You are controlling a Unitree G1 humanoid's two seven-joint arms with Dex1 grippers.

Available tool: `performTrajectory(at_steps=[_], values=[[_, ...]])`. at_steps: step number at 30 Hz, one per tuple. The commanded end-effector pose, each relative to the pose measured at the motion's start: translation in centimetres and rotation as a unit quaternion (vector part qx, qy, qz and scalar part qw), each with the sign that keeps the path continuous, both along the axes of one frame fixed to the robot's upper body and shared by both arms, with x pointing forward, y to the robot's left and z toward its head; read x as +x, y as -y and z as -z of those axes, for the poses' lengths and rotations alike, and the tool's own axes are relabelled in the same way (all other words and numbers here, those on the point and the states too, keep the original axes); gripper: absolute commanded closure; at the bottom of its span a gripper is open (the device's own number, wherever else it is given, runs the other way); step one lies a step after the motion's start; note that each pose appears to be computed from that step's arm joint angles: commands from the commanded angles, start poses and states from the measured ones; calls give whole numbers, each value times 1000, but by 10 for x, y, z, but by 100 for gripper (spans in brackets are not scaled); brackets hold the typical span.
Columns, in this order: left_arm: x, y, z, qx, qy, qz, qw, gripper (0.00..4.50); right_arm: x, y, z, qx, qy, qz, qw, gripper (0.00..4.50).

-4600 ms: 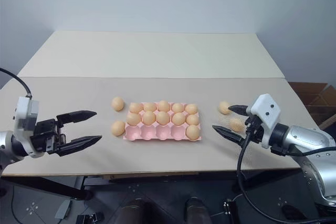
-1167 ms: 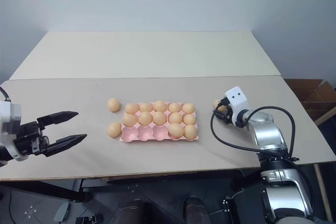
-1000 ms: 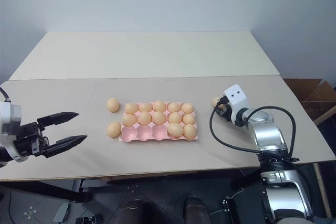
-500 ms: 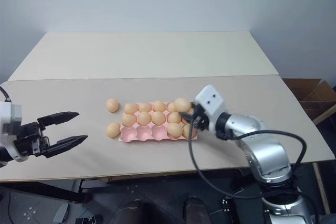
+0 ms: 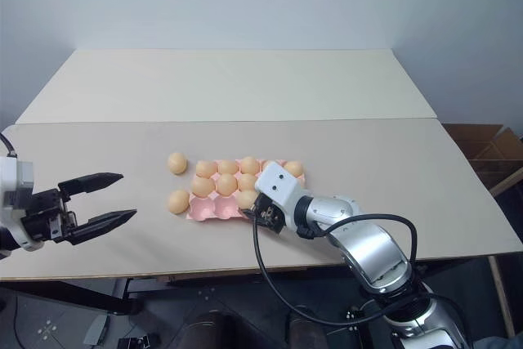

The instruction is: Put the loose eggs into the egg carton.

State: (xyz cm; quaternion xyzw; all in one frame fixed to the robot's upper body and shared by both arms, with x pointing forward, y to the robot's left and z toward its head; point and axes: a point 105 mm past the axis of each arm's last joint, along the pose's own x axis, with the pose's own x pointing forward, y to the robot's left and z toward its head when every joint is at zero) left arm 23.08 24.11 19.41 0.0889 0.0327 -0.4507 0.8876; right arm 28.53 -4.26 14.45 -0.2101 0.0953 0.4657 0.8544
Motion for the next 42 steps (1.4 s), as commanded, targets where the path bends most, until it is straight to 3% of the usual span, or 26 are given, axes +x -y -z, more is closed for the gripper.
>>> performTrajectory(at_steps=[1, 9, 16, 24, 31, 42], values=[[0, 4, -9, 3, 15, 11, 1000, 0, -3, 11, -24, 12, 31, -4, 999, 5], [-1, -4, -6, 1, 8, -1, 1000, 0, -8, 94, -69, 35, 73, 19, 997, 5], [-2, -15, -3, -4, 0, -16, 1000, 0, -24, 152, -64, 10, 83, -14, 996, 5], [-1, -18, 0, 3, -9, -24, 1000, 0, -23, 147, -56, 32, 82, -20, 996, 5], [22, -6, 29, 41, -85, -100, 990, 0, -24, 140, -56, 35, 85, -29, 995, 5], [51, 22, 63, 55, -125, -131, 982, 0, -25, 134, -58, 39, 94, -34, 994, 5]])
